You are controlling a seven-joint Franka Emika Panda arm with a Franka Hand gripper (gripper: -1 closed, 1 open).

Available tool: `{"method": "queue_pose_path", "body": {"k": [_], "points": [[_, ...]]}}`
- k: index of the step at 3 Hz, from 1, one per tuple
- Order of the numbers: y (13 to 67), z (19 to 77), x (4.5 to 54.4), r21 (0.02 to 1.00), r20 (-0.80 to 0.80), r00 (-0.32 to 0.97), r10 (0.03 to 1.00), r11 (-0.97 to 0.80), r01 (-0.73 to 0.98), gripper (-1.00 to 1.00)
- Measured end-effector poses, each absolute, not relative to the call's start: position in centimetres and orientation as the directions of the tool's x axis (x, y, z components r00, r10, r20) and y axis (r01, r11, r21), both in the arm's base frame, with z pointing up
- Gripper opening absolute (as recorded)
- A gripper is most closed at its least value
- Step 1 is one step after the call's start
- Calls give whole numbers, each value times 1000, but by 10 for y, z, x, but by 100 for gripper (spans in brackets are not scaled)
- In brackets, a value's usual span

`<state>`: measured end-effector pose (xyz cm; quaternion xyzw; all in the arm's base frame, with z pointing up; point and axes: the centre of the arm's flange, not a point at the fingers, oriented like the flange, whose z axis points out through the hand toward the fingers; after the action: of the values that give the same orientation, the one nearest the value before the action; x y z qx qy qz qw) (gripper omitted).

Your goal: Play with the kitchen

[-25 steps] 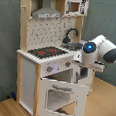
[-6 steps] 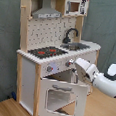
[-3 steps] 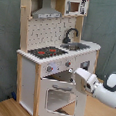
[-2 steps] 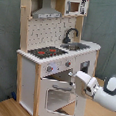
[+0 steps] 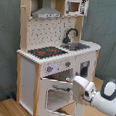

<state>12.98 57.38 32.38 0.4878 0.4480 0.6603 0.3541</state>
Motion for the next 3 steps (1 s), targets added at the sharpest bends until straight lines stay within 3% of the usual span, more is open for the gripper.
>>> {"method": "queue_pose_path", "body": {"k": [3], "points": [[586,273,138,870,492,-217,843,-487,81,100]]}}
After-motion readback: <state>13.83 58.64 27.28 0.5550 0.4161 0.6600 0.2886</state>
